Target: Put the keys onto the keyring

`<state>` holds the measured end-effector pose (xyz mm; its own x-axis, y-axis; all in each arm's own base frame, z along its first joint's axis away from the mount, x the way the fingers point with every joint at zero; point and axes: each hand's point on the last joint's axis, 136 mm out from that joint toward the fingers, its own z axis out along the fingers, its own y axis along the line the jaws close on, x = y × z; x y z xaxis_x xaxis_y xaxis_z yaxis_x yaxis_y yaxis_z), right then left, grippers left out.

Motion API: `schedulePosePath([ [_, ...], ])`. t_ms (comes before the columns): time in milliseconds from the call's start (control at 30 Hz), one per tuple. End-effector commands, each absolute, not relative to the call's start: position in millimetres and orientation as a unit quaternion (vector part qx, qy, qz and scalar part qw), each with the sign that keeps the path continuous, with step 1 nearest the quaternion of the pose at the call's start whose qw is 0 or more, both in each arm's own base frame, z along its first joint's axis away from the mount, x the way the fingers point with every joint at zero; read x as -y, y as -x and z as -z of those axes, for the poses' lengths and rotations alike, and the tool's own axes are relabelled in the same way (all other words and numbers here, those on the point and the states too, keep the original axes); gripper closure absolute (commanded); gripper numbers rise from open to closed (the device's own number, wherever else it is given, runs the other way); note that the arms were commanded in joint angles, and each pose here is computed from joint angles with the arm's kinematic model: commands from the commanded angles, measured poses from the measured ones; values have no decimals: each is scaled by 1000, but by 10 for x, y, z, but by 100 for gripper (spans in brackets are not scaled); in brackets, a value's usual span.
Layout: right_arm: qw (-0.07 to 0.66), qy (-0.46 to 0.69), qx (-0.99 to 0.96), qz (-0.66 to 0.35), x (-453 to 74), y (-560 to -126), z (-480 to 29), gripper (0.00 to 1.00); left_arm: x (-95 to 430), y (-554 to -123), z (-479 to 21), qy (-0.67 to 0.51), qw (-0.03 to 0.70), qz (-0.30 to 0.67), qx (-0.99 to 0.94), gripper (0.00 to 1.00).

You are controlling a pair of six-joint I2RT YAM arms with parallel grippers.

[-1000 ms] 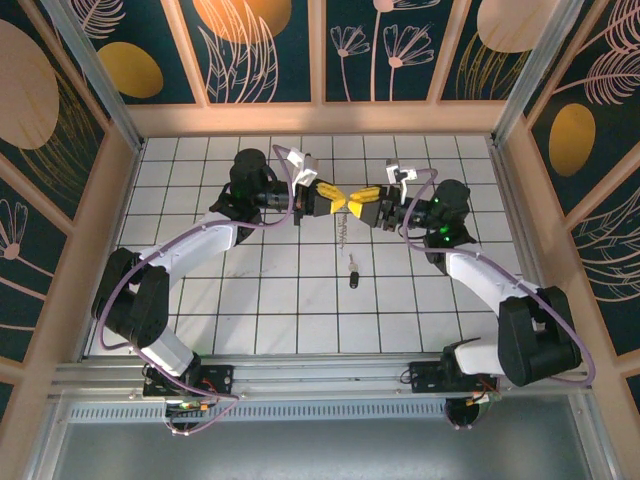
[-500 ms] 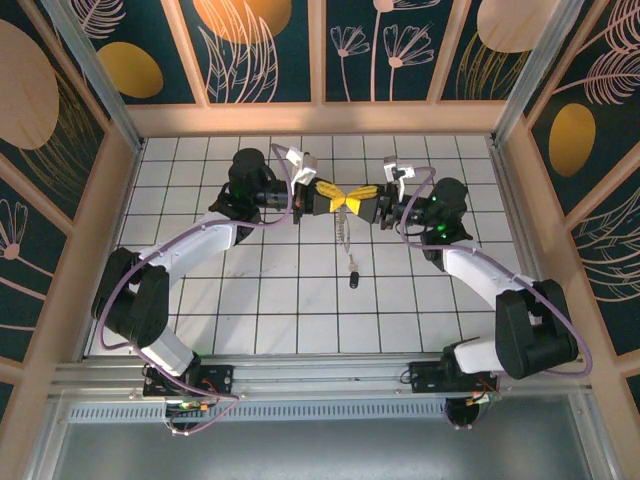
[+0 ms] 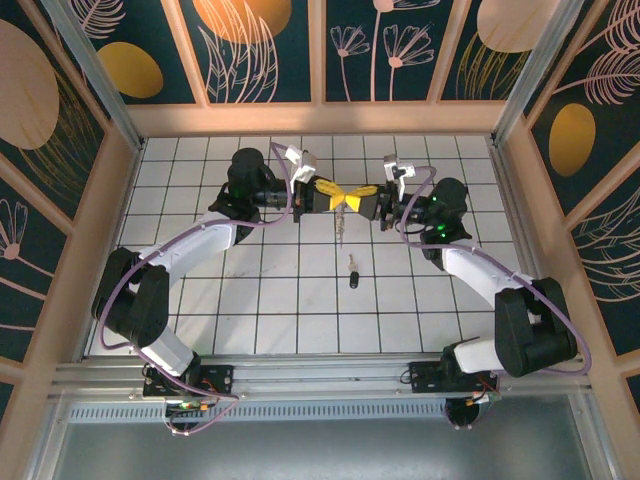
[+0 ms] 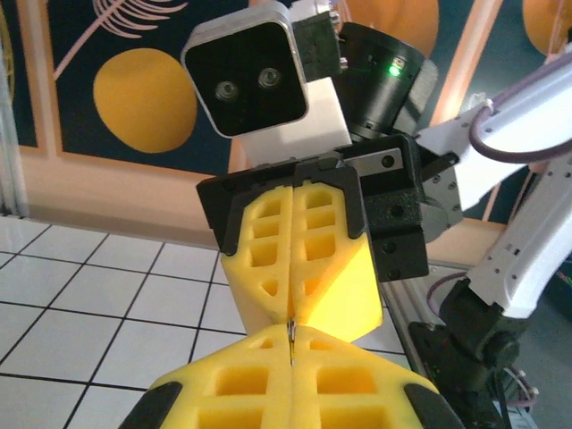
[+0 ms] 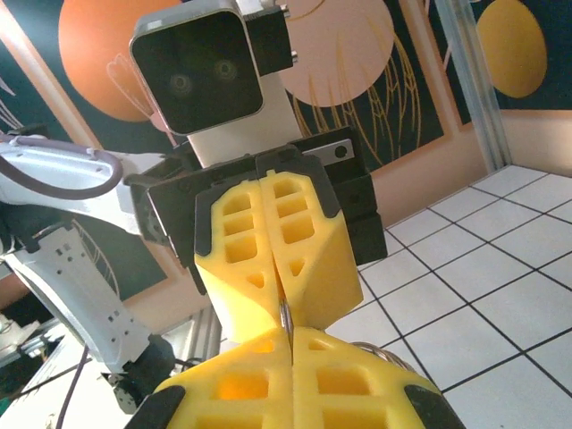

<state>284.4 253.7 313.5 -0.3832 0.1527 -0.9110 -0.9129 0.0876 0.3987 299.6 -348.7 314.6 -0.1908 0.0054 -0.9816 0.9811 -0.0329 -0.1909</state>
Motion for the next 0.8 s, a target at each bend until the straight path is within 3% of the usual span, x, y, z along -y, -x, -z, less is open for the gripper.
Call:
schedulePosePath([
  [0, 482, 320, -574, -580, -2506, -2911, -3267, 100, 3465, -3050, -3328, -440, 491, 533, -530, 91],
  [233, 497, 301, -580, -570, -2429, -3007, -3296, 100, 3304, -3141, -3492, -396, 550, 497, -542, 64],
  [300, 500, 299, -581, -569, -2423, -3019, -3304, 100, 3248, -3153, -3548, -386, 566, 488, -541, 39],
  [333, 500, 298, -581, -569, -2422, -3021, -3301, 100, 3230, -3150, -3567, -383, 572, 485, -540, 5],
  [367, 500, 298, -581, -569, -2422, -3023, -3307, 100, 3205, -3153, -3590, -379, 578, 481, -539, 1],
  [533, 502, 301, -577, -569, -2422, -3022, -3356, 100, 3100, -3221, -3664, -345, 602, 462, -552, 1],
  [767, 511, 306, -571, -565, -2425, -3040, -3454, 100, 2717, -3485, -3730, -196, 660, 431, -584, 1],
])
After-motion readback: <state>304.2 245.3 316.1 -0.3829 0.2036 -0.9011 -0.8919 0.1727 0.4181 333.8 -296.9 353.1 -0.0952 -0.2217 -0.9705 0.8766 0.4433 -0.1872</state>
